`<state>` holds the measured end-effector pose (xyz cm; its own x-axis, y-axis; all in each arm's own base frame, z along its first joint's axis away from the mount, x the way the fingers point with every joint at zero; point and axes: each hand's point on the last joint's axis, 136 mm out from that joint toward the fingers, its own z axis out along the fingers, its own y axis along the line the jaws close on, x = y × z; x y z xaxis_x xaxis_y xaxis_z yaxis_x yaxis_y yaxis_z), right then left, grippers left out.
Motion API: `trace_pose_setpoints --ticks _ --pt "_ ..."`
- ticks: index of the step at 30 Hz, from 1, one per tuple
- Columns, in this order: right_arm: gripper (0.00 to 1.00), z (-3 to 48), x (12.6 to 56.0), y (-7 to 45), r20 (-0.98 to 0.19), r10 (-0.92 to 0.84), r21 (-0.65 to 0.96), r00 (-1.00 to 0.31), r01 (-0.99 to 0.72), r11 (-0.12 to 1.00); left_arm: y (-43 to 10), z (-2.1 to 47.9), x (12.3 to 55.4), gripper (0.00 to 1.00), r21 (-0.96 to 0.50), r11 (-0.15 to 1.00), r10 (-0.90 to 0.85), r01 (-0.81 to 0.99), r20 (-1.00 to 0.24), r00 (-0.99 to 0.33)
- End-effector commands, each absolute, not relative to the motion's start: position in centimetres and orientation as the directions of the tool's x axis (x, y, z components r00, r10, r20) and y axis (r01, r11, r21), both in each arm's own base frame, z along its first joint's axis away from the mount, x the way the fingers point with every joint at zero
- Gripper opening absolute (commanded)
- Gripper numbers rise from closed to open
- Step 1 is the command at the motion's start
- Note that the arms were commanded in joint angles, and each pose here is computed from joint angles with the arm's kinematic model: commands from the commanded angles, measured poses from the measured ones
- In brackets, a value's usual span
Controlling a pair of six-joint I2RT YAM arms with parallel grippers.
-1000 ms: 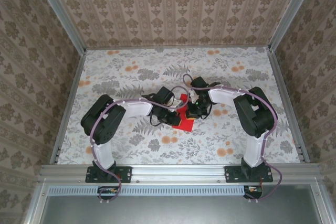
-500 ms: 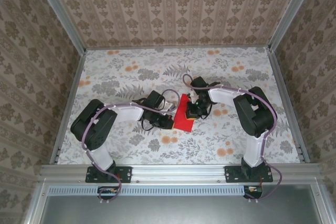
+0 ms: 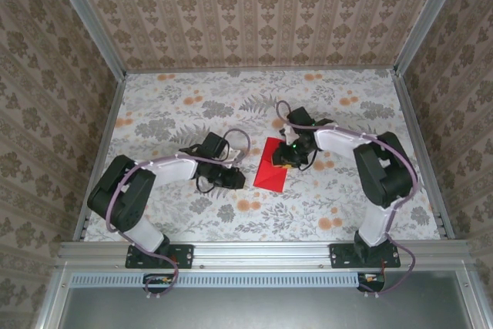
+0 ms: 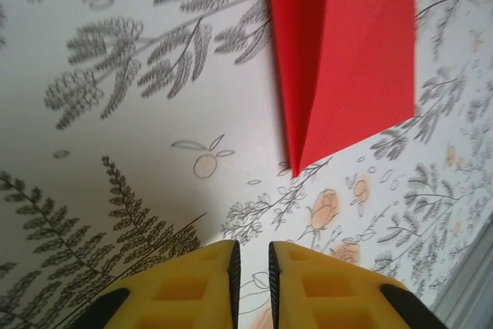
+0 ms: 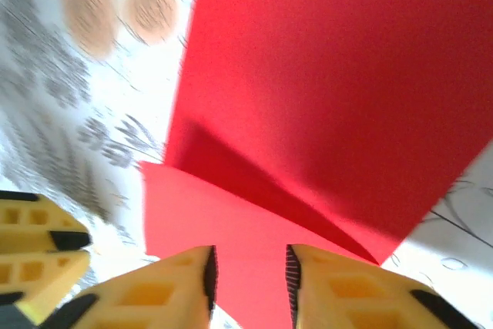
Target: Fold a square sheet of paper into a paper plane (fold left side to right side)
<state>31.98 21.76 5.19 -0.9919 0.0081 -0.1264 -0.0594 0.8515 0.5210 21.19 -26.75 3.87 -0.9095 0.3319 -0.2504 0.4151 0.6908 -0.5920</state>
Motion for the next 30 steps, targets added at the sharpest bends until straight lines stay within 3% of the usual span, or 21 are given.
trace_pose_setpoints --ticks 1,4,8,15,18,21,24,26,30 --pt "0.46 8.3 33.7 19.9 -0.249 0.1 0.546 -0.963 -0.055 0.836 -28.7 6.6 23.3 0.29 -0.639 0.634 0.294 0.436 -0.323 -0.9" --pt "0.59 8.8 33.9 18.1 -0.274 0.189 0.587 -0.943 -0.008 0.81 -30.3 7.2 25.1 0.38 -0.658 0.605 0.28 0.449 -0.352 -0.893" --pt "0.75 8.6 33.4 17.2 -0.258 0.265 0.65 -0.929 0.036 0.759 -32.3 7.1 26.7 0.42 -0.684 0.566 0.284 0.459 -0.361 -0.888" --pt "0.82 7.8 32.1 17.3 -0.231 0.264 0.676 -0.936 0.041 0.736 -34.5 5.9 27.5 0.43 -0.717 0.518 0.321 0.466 -0.342 -0.883" --pt "0.81 7.5 31.7 17.4 -0.218 0.256 0.679 -0.942 0.042 0.733 -35.1 5.6 27.5 0.35 -0.724 0.507 0.332 0.468 -0.337 -0.881" --pt "0.79 7.2 31.3 17.7 -0.197 0.242 0.688 -0.95 0.041 0.724 -35.0 5.5 27.9 0.17 -0.712 0.52 0.325 0.472 -0.346 -0.88" --pt "0.76 7.2 31.1 18.2 -0.183 0.228 0.704 -0.956 0.034 0.71 -34.5 6.4 28.0 0.06 -0.687 0.532 0.315 0.495 -0.381 -0.869" --pt "0.76 7.2 31.1 18.7 -0.177 0.214 0.715 -0.961 0.024 0.699 -33.8 6.9 28.2 0.01 -0.675 0.544 0.301 0.498 -0.397 -0.867" --pt "0.74 7.1 31.1 20.5 -0.152 0.174 0.744 -0.973 0.003 0.668 -32.7 7.5 28.2 0.0 -0.666 0.559 0.276 0.494 -0.412 -0.868"
